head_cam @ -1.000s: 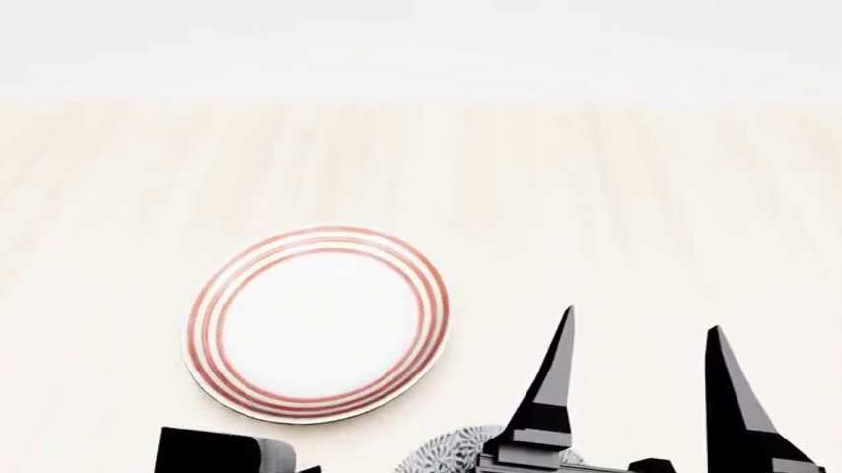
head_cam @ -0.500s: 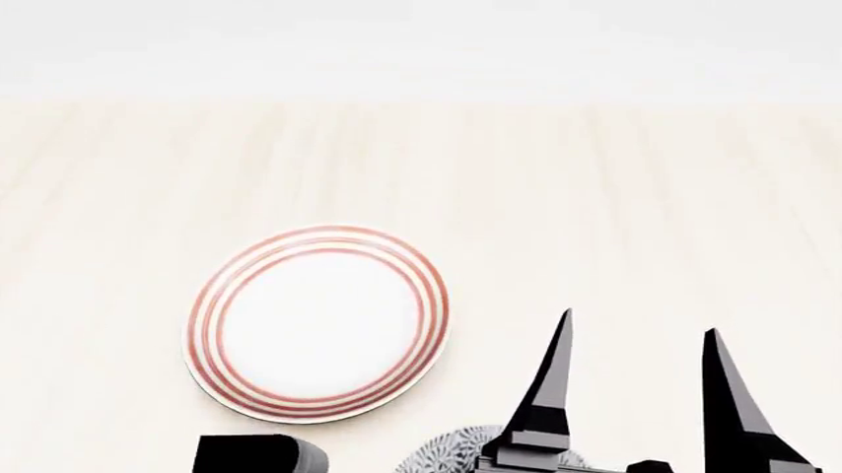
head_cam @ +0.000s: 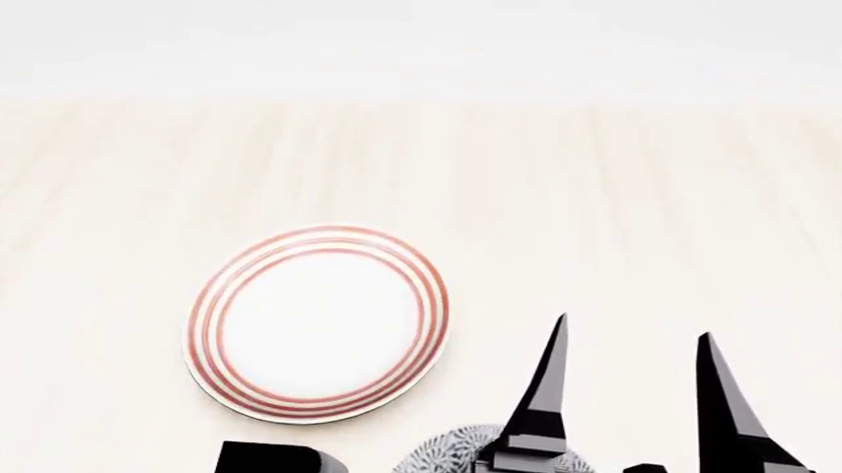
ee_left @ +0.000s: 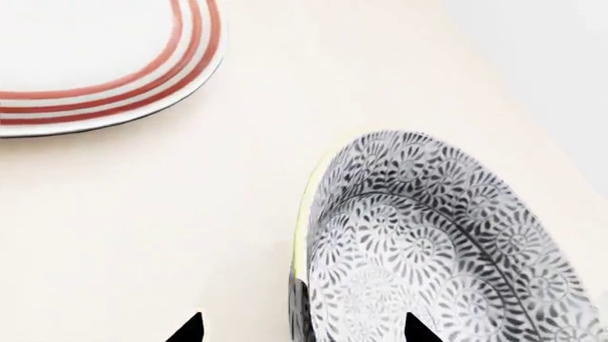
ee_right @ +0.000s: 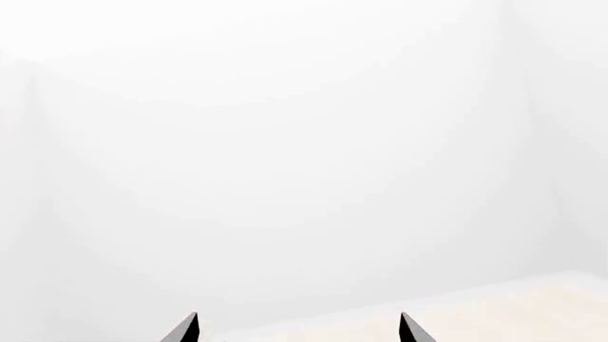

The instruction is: Put the bowl on the plate.

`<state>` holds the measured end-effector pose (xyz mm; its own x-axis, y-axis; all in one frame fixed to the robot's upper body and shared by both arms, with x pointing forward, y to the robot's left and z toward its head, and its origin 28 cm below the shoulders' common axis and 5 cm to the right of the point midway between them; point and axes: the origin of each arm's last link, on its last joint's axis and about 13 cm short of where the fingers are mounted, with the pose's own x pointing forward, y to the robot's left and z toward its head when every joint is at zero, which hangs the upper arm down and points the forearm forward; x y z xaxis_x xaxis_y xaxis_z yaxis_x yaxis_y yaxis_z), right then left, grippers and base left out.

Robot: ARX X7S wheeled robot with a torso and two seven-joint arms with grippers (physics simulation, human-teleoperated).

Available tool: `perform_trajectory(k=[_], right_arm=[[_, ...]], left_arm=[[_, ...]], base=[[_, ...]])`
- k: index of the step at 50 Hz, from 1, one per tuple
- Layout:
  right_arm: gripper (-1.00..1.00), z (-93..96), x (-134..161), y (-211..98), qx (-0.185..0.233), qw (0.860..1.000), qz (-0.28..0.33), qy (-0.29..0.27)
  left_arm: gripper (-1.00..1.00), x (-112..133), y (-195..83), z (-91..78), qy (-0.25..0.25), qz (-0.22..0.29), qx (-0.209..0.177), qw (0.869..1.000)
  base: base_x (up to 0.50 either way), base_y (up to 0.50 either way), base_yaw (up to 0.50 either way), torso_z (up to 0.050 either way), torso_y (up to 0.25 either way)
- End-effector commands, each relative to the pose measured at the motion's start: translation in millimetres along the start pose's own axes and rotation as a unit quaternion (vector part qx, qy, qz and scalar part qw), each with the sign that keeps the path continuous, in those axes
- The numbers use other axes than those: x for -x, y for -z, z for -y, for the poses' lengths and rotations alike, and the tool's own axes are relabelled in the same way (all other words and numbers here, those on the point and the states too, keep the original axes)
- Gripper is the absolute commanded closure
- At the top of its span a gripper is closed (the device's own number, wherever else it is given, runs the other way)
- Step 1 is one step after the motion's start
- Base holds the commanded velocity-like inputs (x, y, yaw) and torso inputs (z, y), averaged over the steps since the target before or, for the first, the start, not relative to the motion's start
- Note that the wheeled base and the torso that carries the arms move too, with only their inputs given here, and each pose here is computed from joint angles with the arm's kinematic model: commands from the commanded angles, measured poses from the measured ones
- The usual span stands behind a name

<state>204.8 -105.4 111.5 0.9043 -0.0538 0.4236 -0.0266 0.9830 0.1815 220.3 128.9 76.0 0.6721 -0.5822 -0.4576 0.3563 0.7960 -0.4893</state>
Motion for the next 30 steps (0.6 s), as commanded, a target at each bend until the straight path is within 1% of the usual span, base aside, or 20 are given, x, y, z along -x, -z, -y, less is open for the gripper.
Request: perform_trajectory(k=[1,2,6,10,16,20,22,29,30], right_arm=[[-1.0,0.3,0.2,-0.2,0.002,1.0,0.003,-0.002],[-1.0,0.3,0.4,-0.1,0.002,1.0,0.002,-0.002],[-1.0,0.5,0.7,1.0,0.001,1.0,-0.001,-0.002],[-1.0,0.2,1.0,1.2,0.001,1.0,-0.004,-0.003],[-1.0,-0.2,1.9,2.3,0.001,1.0,-0.006,-0.006],[-1.0,-0.5,1.9,2.1,0.002,1.0,-0.006,-0.007],[-1.0,-0.4,1.8,2.5,0.002,1.0,-0.007,-0.007],[-1.0,-0.5,1.6,2.3,0.001,1.0,-0.007,-0.007],[-1.0,-0.4,1.8,2.4,0.001,1.0,-0.007,-0.007]], left_arm=[[1.0,-2.6,1.2,-1.1,0.004,0.005,-0.005,1.0],[1.0,-2.2,0.9,-1.2,0.001,0.011,-0.017,1.0],[1.0,-1.3,-0.1,-1.5,-0.003,0.019,-0.029,0.999],[1.0,0.5,-4.2,-1.8,-0.013,0.033,-0.058,0.998],[1.0,0.7,-13.7,-6.2,-0.018,0.047,-0.074,0.996],[1.0,-0.6,-27.6,-10.7,-0.032,0.067,-0.088,0.993],[1.0,-2.1,-40.3,-14.0,-0.041,0.087,-0.106,0.99],[1.0,-4.8,-65.3,-18.9,-0.054,0.114,-0.124,0.984],[1.0,-4.8,-69.8,-19.0,-0.052,0.124,-0.127,0.983]], base=[[0.0,0.0,0.0,0.0,0.0],[0.0,0.0,0.0,0.0,0.0],[0.0,0.0,0.0,0.0,0.0],[0.0,0.0,0.0,0.0,0.0],[0.0,0.0,0.0,0.0,0.0],[0.0,0.0,0.0,0.0,0.0],[0.0,0.0,0.0,0.0,0.0],[0.0,0.0,0.0,0.0,0.0],[0.0,0.0,0.0,0.0,0.0]])
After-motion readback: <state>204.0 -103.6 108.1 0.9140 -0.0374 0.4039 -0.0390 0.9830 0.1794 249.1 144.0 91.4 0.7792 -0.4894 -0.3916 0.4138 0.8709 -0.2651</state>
